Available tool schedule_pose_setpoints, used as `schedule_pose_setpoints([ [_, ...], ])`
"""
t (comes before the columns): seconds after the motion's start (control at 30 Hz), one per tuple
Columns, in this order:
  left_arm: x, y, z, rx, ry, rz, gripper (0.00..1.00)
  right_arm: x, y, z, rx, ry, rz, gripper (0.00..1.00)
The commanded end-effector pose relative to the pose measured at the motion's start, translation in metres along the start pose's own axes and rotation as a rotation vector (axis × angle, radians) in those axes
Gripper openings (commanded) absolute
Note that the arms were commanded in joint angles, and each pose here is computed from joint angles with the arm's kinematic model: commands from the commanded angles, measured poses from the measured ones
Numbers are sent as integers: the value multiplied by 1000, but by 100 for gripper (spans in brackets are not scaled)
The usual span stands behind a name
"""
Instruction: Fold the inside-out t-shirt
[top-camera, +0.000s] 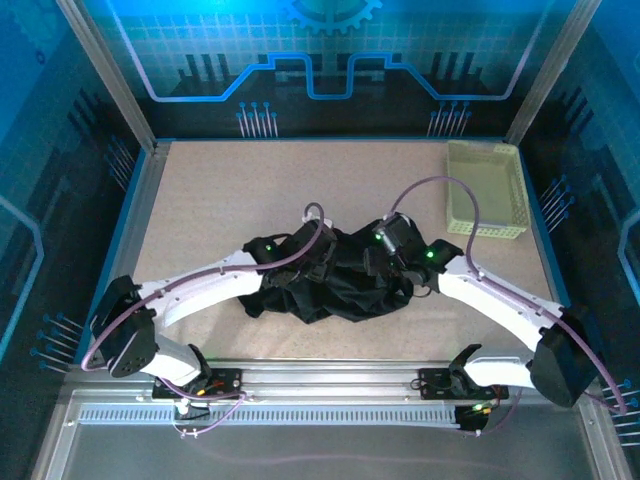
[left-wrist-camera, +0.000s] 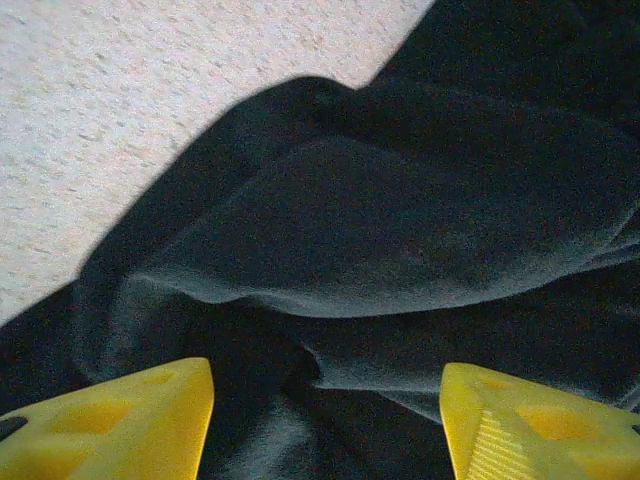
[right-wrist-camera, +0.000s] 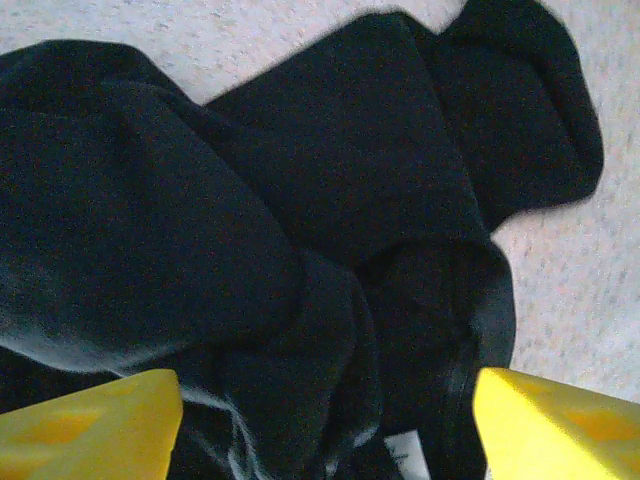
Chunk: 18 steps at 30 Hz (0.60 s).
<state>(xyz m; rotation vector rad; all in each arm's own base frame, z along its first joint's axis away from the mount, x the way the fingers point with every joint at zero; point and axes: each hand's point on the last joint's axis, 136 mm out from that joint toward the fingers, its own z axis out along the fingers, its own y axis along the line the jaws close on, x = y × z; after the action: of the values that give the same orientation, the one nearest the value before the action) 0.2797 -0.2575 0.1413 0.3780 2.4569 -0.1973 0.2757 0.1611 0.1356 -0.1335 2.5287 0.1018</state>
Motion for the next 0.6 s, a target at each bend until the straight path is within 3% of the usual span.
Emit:
schedule_pose_setpoints([
  [0.0,17,-8,14,93,-24,-138,57,-1,20,0,-60,16,-143,86],
  [0.1,34,2,28,112,-5,-241,51,0,45,16,-147,29,-199,89],
  [0.23,50,9,37,96,36,-270,48,5,70,37,-192,61,-304,91],
  [0.4,85,19,47,70,103,-283,41,-19,48,66,36,62,-302,89],
  [0.57,122,35,48,35,163,-298,37,-59,23,80,114,36,-190,83],
])
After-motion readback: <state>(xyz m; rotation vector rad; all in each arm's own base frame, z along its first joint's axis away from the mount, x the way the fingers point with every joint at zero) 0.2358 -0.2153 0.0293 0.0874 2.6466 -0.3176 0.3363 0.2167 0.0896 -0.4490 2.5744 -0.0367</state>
